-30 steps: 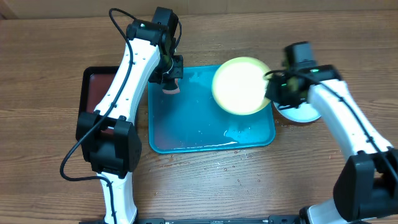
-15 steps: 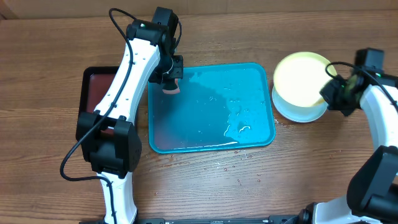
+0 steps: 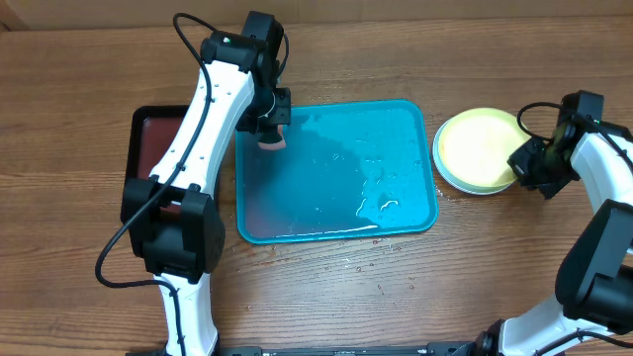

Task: Clean dirty plates on tray and stack at the side
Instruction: 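Move the sponge left and drop it onto the dark red tray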

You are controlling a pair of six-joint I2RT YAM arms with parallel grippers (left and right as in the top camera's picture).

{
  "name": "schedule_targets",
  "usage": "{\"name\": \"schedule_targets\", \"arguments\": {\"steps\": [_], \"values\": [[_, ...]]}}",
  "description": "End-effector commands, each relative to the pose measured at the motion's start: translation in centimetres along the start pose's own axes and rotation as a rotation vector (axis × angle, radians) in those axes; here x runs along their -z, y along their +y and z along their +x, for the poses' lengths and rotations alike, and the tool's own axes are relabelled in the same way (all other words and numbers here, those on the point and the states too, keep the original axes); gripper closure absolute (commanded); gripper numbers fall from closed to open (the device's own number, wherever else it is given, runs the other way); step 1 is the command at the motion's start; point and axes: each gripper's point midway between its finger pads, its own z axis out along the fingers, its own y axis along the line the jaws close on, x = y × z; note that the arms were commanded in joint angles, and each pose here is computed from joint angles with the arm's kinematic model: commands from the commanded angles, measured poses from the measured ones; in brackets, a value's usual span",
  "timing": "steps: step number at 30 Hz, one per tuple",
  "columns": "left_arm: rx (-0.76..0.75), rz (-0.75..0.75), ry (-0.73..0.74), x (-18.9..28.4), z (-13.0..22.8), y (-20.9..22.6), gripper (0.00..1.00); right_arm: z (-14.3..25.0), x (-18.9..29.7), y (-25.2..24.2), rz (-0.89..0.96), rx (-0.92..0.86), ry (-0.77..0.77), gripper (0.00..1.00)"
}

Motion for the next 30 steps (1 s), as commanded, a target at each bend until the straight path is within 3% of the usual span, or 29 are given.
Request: {"name": "schedule_targets", "arguments": {"steps": [1,6,14,20,30], "values": [[0.022,0.014,-0.029,1.6,-0.6,1.5,0.96,0.4,-0.2,0.1,-0.007,0.036,0.018,0.80],[0.074,0.006,-0.035,3.4,-0.4,3.9,0.96,1.8,0.0,1.4,-0.090,0.109,0.085,0.59],[0.043,-0.007,-0.077,7.6,0.7,8.4,0.96,1.9,3.6,3.6,-0.171,0.180,0.092,0.54],[0.003,-0.037,-0.024,7.3,1.9,12.2,0.96,2.5,8.7,6.1,-0.245,0.287,-0.026,0.32],[0.087,-0.166,-0.015,1.5,2.0,18.8,0.96,7.6,9.5,9.7,-0.267,0.493,0.006,0.31]]}}
